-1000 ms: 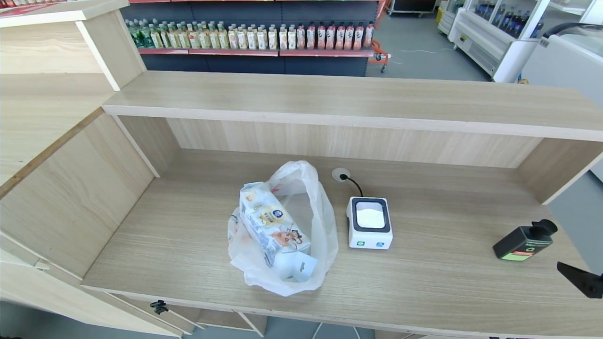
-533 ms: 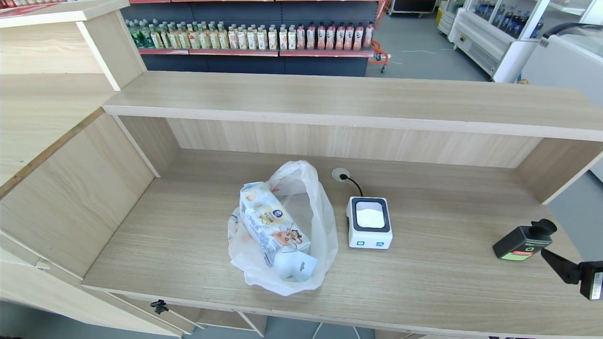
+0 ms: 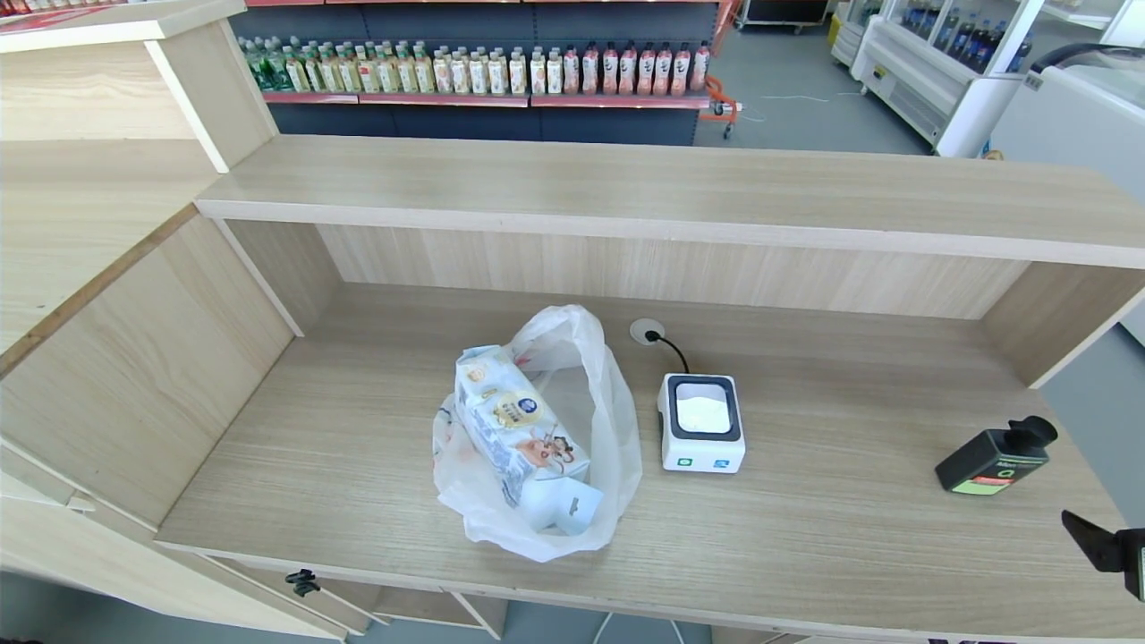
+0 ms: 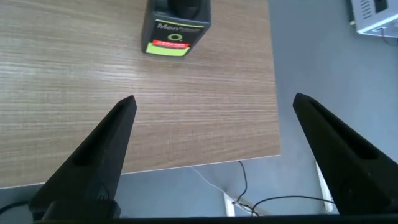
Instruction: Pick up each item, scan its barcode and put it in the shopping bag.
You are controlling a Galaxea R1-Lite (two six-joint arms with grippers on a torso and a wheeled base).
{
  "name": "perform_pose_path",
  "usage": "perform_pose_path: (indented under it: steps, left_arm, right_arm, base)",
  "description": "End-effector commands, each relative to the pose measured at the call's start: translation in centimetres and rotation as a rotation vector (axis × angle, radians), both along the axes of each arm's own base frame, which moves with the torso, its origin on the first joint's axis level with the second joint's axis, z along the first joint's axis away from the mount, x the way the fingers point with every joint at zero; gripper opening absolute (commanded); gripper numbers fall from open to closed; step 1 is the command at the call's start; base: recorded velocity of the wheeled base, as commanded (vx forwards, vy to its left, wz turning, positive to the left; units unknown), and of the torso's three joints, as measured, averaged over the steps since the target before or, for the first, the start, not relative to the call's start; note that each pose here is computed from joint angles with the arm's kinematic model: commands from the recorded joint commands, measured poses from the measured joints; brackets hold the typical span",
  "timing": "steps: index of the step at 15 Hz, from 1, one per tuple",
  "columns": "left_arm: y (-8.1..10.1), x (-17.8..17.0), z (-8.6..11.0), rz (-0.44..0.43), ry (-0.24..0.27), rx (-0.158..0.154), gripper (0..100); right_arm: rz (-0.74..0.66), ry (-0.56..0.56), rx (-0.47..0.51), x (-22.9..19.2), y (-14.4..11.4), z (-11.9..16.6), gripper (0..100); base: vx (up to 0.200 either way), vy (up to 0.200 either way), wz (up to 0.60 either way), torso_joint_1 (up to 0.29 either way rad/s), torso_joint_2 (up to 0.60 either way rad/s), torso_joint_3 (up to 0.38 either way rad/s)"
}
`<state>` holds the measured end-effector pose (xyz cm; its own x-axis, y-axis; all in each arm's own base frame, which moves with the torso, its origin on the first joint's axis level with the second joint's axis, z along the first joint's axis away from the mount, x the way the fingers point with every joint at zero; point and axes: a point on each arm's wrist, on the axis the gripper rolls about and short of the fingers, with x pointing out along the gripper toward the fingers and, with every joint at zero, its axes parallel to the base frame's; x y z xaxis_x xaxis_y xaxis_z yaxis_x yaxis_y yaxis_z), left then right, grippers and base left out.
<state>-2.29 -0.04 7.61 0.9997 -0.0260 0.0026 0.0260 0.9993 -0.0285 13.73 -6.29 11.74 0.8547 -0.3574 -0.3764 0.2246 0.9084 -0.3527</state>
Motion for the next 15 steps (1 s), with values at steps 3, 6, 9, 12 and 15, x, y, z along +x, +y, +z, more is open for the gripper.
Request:
perform_pose_path:
  steps: [3, 6, 9, 12, 15]
  left_arm:
    - [0.0, 0.0, 0.0, -0.002, -0.002, -0.001, 100]
    - [0.0, 0.0, 0.0, 0.000, 0.000, -0.001, 100]
    - [0.0, 0.0, 0.0, 0.000, 0.000, -0.001, 100]
    - [0.0, 0.0, 0.0, 0.000, 0.000, -0.001, 100]
    - [0.0, 0.0, 0.0, 0.000, 0.000, -0.001, 100]
  right_arm:
    - [-0.007, 0.061, 0.066, 1.9, -2.4, -1.0, 100]
    - [0.084, 0.021, 0.143, 3.6, -4.9, -0.8, 100]
    - [0.115, 0.025, 0.178, 4.0, -5.8, -1.1, 100]
    - [0.125, 0.035, 0.195, 3.9, -5.7, -1.4, 100]
    - [0.148, 0.048, 0.233, 4.2, -6.2, -2.1, 100]
  base:
    - [0.000, 0.000, 0.00, 0.000, 0.00, 0.000]
    - [0.000, 0.000, 0.00, 0.000, 0.00, 0.000]
    - [0.000, 0.000, 0.00, 0.000, 0.00, 0.000]
    - [0.000, 0.000, 0.00, 0.000, 0.00, 0.000]
    - [0.000, 0.000, 0.00, 0.000, 0.00, 0.000]
